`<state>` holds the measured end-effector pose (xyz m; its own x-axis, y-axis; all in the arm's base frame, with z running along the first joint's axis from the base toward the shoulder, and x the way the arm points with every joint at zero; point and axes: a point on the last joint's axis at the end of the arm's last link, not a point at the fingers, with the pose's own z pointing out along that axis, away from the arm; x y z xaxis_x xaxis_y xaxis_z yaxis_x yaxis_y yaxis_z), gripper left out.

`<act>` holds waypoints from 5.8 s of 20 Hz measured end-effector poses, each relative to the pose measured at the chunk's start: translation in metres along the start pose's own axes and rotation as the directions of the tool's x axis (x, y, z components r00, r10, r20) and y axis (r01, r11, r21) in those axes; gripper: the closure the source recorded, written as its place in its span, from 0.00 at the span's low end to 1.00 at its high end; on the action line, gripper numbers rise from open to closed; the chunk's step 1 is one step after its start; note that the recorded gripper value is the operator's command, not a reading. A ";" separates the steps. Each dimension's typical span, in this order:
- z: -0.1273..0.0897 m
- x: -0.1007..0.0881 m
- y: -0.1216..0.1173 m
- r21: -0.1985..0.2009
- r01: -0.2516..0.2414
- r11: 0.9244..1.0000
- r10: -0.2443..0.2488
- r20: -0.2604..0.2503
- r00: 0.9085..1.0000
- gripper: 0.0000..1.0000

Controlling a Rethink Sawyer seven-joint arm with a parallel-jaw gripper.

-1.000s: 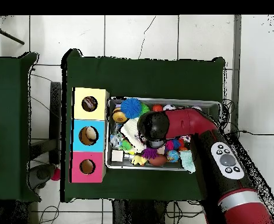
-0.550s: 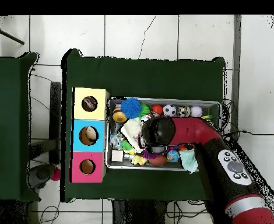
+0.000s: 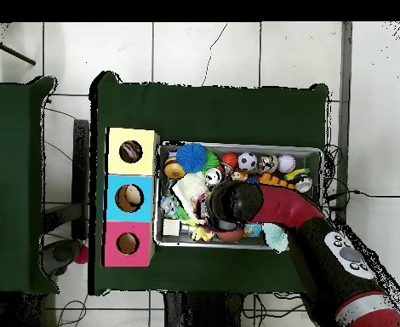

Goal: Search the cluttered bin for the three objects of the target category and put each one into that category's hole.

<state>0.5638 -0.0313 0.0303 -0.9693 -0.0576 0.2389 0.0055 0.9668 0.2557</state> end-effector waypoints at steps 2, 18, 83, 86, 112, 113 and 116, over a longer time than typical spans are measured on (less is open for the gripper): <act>0.001 -0.001 0.001 -0.001 -0.001 1.000 0.001 0.014 1.000 0.00; -0.004 -0.026 0.013 0.027 0.014 1.000 -0.019 0.176 0.984 1.00; -0.151 -0.149 0.171 -0.130 -0.056 0.990 0.084 0.220 0.972 1.00; -0.144 -0.149 0.173 -0.153 -0.077 0.985 0.113 0.237 0.965 1.00; -0.078 -0.118 0.209 -0.336 -0.230 0.913 0.299 0.169 0.939 1.00; -0.078 -0.118 0.210 -0.341 -0.231 0.911 0.301 0.168 0.939 1.00; -0.080 -0.121 0.215 -0.359 -0.237 0.903 0.312 0.167 0.935 1.00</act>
<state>0.7021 0.1631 0.1313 -0.9458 0.2898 0.1467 0.3233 0.7969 0.5104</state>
